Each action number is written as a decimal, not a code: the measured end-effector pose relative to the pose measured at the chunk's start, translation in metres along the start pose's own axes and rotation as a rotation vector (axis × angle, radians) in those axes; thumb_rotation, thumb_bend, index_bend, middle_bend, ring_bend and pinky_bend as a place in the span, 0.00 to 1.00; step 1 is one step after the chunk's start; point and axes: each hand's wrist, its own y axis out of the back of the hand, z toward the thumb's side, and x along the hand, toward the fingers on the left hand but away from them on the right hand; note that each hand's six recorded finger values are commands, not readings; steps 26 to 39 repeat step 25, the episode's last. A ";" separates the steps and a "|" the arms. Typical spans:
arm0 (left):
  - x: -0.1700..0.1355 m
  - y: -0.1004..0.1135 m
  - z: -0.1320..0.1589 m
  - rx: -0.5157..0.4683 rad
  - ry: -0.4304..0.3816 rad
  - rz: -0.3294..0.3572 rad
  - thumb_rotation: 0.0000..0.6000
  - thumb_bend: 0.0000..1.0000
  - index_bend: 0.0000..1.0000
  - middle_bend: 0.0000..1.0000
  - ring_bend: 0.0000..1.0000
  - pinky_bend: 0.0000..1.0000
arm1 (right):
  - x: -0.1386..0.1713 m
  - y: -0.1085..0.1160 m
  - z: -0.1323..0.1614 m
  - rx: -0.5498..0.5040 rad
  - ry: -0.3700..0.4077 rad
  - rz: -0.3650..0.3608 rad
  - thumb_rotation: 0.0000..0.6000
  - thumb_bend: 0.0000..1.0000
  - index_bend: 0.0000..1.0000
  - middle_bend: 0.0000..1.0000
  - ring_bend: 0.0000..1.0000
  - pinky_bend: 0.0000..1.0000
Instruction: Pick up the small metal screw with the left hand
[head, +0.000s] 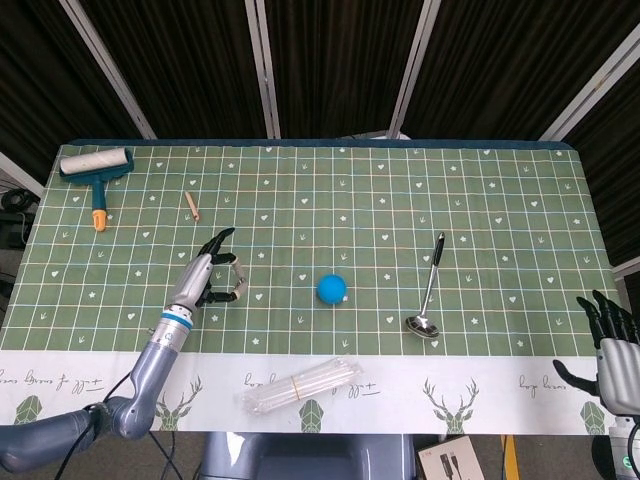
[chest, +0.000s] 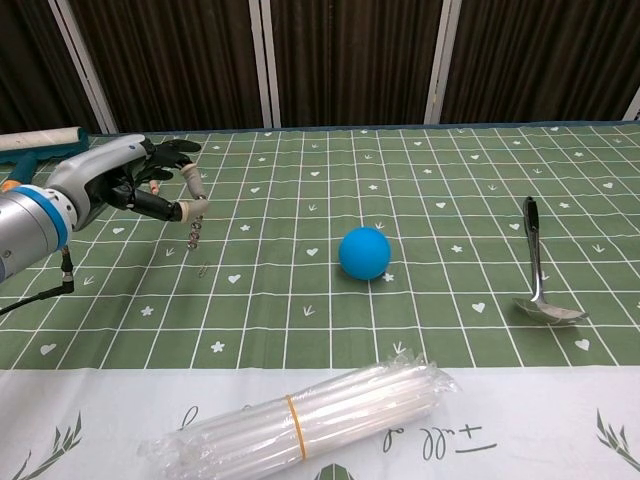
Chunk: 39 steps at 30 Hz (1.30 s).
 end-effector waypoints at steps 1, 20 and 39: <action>0.000 -0.001 -0.002 0.001 0.003 0.000 1.00 0.47 0.60 0.00 0.00 0.00 | 0.000 0.000 0.000 0.000 -0.001 -0.001 1.00 0.10 0.08 0.00 0.00 0.07; 0.014 -0.009 -0.015 0.017 0.017 -0.020 1.00 0.47 0.60 0.00 0.00 0.00 | 0.000 -0.001 -0.001 0.000 -0.010 0.005 1.00 0.10 0.08 0.00 0.00 0.07; 0.017 -0.012 -0.011 0.014 0.008 -0.028 1.00 0.47 0.60 0.00 0.00 0.00 | 0.000 0.000 -0.002 -0.001 -0.013 0.003 1.00 0.10 0.08 0.00 0.00 0.07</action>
